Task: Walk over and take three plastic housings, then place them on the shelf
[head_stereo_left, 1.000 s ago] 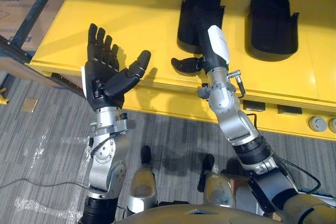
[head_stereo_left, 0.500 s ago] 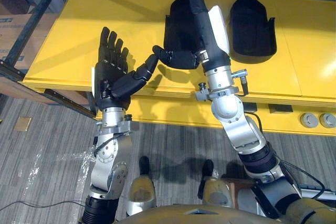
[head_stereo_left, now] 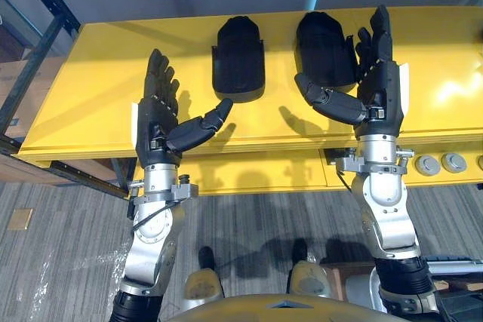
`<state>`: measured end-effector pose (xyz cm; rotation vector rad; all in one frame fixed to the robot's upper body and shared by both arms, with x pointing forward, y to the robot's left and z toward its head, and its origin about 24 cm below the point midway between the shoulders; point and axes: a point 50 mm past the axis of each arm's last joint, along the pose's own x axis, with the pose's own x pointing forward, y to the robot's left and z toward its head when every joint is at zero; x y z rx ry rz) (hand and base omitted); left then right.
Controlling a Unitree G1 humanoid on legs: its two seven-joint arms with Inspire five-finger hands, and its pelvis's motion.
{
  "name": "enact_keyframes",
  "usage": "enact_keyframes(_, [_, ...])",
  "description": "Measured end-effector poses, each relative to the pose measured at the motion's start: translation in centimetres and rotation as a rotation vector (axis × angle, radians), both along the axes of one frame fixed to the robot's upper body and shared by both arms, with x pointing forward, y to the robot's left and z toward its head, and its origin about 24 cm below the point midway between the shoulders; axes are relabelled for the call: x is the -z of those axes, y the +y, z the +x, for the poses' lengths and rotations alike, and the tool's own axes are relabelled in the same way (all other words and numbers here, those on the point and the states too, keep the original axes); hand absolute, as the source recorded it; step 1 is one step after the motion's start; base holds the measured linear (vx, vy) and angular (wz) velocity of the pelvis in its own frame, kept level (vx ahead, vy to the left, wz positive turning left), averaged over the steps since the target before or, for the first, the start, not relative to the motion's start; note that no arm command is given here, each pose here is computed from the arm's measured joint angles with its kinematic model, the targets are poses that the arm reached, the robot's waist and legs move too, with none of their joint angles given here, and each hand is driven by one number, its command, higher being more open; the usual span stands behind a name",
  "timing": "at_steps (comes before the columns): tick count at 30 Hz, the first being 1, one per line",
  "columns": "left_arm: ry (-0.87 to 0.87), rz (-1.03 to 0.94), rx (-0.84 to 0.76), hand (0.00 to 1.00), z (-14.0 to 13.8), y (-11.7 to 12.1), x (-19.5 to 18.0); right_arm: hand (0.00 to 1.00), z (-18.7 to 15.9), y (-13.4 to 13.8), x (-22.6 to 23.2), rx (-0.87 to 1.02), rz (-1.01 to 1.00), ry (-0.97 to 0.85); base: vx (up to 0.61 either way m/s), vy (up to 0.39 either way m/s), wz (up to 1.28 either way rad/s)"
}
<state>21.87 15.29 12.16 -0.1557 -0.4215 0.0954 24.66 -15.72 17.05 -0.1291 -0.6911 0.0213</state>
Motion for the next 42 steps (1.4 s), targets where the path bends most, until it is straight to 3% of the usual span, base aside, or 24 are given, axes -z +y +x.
enact_keyframes(4, [0.003,0.017,-0.015,1.00,0.3,0.0,0.1,1.00,-0.1,2.7,-1.8,-0.150,-0.065,-0.119,-0.04,-0.012,0.09])
enact_keyframes(7, [-0.015,0.016,-0.018,1.00,0.6,0.0,-0.3,1.00,0.0,3.3,-2.7,-0.169,-0.103,-0.176,-0.02,0.000,0.17])
enact_keyframes(17, [-0.030,0.057,-0.072,1.00,0.7,0.6,-0.6,1.00,1.5,3.0,-1.6,-0.120,-0.108,-0.081,0.00,0.002,0.03])
enact_keyframes(29, [-0.125,0.261,-0.176,1.00,4.3,0.2,-3.2,1.00,2.2,5.0,-4.1,-0.071,-0.263,-0.251,-0.01,0.001,-0.06])
enact_keyframes(42, [-0.044,0.337,-0.272,1.00,6.4,1.5,-3.3,1.00,-0.6,1.0,-5.5,0.192,-0.188,-0.381,0.00,0.005,-0.11])
